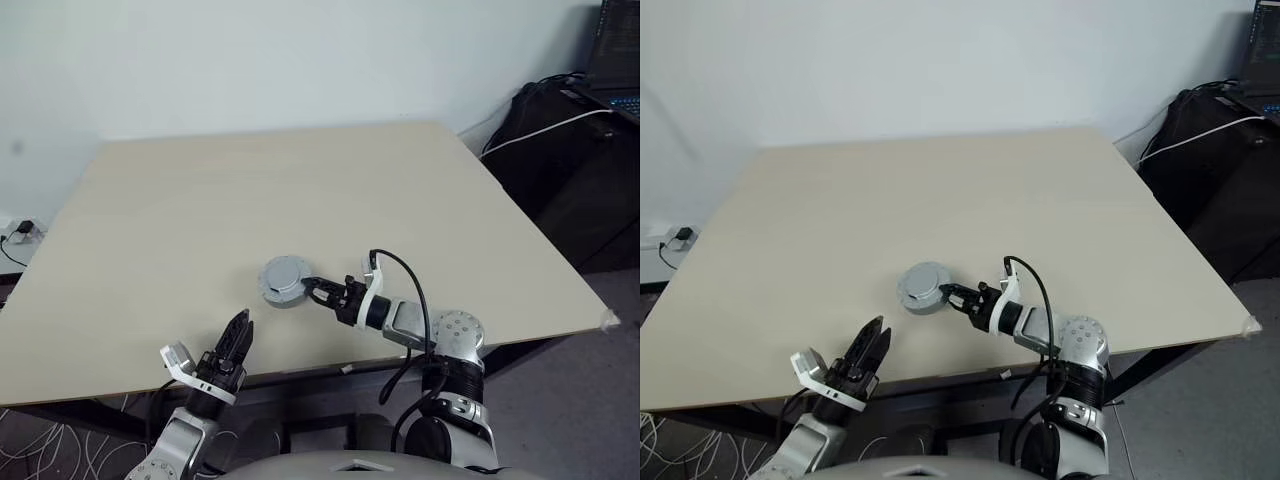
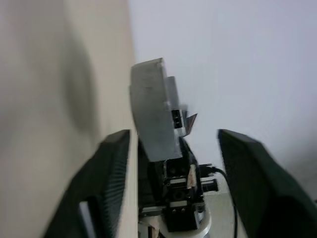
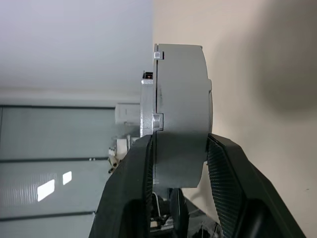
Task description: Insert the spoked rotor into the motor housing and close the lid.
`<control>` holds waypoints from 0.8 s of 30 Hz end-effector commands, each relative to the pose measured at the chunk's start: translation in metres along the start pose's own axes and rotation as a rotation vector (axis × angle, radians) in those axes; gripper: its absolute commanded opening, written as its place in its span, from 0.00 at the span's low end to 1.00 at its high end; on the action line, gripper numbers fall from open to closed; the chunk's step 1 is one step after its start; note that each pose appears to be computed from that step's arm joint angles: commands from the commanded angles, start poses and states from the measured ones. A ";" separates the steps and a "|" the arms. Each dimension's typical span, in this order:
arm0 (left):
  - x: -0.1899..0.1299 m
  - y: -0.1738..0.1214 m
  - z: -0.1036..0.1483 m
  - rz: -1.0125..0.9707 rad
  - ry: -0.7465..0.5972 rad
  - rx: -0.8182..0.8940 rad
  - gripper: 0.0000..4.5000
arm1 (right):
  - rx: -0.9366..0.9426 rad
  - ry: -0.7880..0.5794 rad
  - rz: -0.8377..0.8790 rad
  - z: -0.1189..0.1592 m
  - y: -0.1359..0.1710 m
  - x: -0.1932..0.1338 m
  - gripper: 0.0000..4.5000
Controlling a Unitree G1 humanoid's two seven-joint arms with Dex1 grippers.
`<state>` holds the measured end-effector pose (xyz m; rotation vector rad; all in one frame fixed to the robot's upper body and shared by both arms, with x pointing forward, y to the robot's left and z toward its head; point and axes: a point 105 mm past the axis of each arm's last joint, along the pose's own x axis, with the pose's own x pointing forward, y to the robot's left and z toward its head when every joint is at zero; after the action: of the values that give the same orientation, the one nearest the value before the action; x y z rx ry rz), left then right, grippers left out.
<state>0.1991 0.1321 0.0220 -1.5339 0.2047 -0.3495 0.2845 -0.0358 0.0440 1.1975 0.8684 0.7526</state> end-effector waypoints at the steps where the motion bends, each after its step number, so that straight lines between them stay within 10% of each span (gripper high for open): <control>1: 0.022 -0.019 -0.011 -0.131 -0.015 -0.065 0.93 | -0.032 0.015 0.142 -0.007 0.033 0.012 0.29; 24: 0.031 -0.013 -0.012 -0.108 -0.032 -0.087 1.00 | -0.030 0.126 0.162 -0.031 0.039 0.015 0.29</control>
<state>0.2120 0.1226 0.0229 -1.5640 0.1922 -0.3564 0.2694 -0.0203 0.0520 1.1596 0.9249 0.8491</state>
